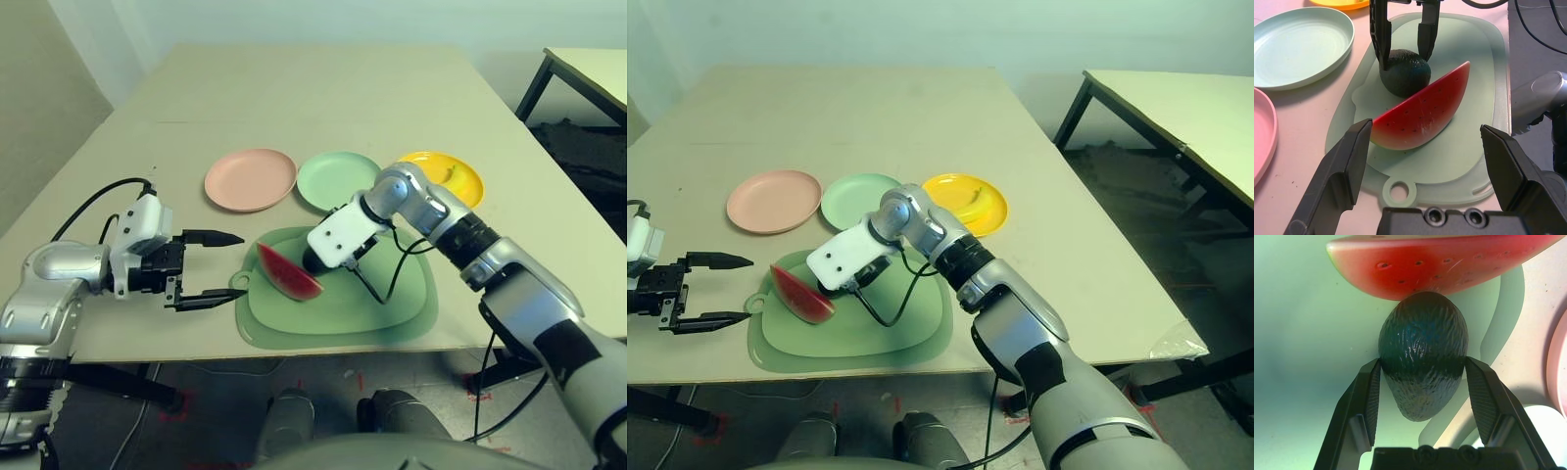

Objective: Place the fruits into color-matched plates.

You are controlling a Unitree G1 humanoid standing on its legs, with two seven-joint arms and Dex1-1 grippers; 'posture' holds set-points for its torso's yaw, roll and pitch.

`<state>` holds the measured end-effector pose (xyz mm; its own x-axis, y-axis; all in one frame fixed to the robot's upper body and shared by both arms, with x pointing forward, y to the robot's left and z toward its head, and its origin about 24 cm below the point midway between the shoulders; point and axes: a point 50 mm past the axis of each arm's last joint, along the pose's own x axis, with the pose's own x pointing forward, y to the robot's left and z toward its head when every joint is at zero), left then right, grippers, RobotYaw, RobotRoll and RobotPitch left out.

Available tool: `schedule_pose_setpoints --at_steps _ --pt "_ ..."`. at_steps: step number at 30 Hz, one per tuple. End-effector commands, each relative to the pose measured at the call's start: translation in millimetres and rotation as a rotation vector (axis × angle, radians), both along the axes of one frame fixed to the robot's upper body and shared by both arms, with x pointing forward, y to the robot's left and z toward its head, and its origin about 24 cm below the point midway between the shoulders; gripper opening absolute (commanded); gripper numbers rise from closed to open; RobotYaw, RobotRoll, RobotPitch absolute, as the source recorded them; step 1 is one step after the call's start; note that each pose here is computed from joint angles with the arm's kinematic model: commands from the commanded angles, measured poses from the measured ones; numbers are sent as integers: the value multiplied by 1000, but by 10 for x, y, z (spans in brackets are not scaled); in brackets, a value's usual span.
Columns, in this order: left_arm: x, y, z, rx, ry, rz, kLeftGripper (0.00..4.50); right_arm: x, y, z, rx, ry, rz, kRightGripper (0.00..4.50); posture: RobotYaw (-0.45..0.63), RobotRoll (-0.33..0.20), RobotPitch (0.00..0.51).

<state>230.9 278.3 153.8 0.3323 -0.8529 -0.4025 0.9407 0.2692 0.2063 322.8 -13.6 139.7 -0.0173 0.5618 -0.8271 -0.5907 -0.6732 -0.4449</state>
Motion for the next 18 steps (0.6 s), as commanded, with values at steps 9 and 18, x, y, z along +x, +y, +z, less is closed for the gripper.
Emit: schedule_pose_setpoints --at_steps 9,18 --pt "38 -68 -29 -33 5 -3 4500 319 -155 557 46 -118 -116 2823 108 0 68" --pt "34 -92 -19 -37 -3 1 4500 654 -351 443 65 -232 -364 2823 132 0 70"
